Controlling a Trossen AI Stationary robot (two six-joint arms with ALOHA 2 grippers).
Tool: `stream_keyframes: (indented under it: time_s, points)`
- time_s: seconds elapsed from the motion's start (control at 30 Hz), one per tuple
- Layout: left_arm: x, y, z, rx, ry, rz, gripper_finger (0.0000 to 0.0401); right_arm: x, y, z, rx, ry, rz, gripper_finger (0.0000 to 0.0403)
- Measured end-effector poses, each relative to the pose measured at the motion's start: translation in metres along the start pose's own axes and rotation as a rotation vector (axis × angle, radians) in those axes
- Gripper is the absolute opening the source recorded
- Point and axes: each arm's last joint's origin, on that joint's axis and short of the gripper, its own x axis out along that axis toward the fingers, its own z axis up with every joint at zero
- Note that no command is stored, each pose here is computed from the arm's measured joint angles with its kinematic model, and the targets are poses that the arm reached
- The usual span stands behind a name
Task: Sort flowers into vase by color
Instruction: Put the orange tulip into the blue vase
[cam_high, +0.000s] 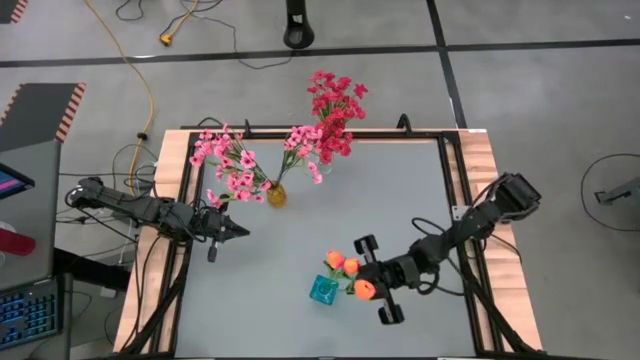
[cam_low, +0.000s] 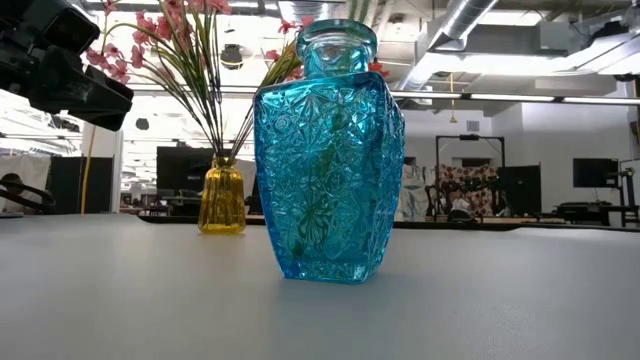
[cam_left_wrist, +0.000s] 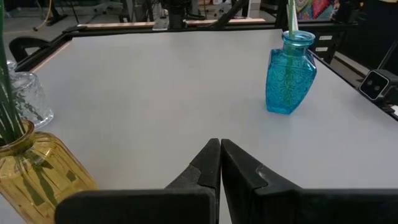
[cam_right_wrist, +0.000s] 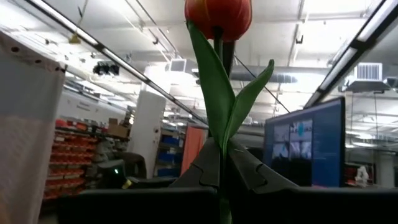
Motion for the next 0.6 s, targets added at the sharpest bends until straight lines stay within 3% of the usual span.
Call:
stream_keyframes:
  time_s: [0.6]
  points:
    - [0.000, 0.000, 0.000, 0.000, 0.000, 0.000, 0.0000, 0.000, -0.011, -0.016, 0.003, 0.137, -0.004, 0.0032]
